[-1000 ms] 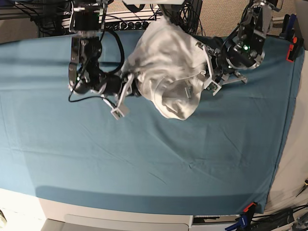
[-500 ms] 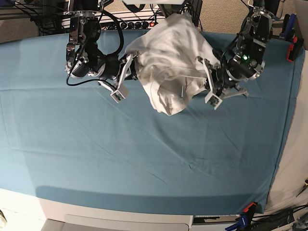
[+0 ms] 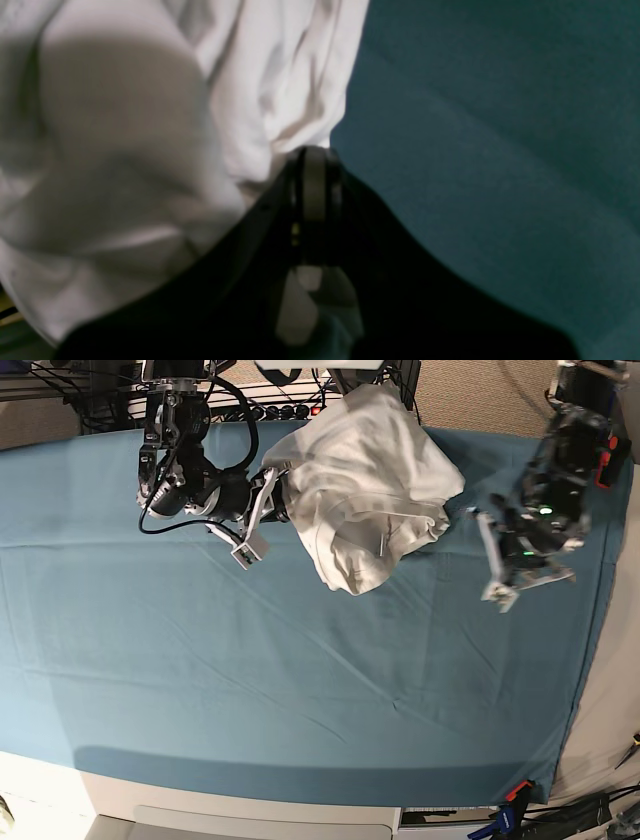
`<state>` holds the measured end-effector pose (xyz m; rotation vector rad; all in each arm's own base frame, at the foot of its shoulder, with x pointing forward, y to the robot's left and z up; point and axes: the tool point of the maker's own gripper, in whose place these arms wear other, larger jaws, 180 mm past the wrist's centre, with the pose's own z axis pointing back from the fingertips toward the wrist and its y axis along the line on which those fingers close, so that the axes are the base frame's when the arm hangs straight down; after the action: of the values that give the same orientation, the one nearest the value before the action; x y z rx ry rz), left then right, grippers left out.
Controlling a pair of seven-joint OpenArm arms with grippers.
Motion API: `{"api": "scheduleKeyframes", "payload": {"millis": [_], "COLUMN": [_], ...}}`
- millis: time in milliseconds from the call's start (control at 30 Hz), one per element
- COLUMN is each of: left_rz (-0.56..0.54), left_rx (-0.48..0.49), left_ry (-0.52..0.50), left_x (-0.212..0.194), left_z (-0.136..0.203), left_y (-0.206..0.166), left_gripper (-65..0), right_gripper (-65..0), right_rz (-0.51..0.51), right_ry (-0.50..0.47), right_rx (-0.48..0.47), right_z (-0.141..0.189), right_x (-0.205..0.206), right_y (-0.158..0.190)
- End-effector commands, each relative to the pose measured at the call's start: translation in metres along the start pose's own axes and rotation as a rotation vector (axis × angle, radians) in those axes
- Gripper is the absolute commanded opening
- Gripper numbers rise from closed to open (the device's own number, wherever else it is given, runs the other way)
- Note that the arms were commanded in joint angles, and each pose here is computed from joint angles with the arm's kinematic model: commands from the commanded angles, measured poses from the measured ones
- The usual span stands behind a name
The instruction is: Fold the T-shirt properly
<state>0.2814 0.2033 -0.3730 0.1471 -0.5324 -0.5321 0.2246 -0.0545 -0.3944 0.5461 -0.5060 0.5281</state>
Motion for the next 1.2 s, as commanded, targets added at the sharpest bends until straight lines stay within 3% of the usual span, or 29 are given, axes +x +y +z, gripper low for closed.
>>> {"api": "scheduleKeyframes", "payload": {"millis": [0,167,433,700,900,1167], "left_rz": [-0.012,0.026,0.001,0.069,0.012,-0.057], "left_rx": [-0.006,-0.116,-0.238,-0.365,-0.452,-0.433], "left_ry": [-0.021,-0.007,-0.049,-0.102,-0.072,-0.154], "left_x": [0.001,-0.033,-0.052,-0.04,-0.043,-0.011], "left_z": [0.009,0.036,0.086,0.079,0.071,0.065], "left_y": [0.006,-0.008,-0.062,-0.105,-0.146,-0.163], "left_gripper": [-65.0,-65.0,-65.0,-65.0,-65.0,-65.0], "right_gripper": [-65.0,-65.0,-65.0,-65.0,-65.0,-65.0], "right_rz": [0.016,0.016,0.016,0.016,0.021,0.02], "right_ry": [-0.037,-0.046,-0.048,-0.06,-0.045,-0.035], "right_rx": [0.0,0.0,0.0,0.0,-0.02,-0.02], "right_z": [0.003,0.003,0.003,0.003,0.003,0.003], "right_x": [0.01,0.012,0.012,0.015,0.012,0.01], "right_y": [0.001,0.001,0.001,0.001,-0.003,-0.003]}}
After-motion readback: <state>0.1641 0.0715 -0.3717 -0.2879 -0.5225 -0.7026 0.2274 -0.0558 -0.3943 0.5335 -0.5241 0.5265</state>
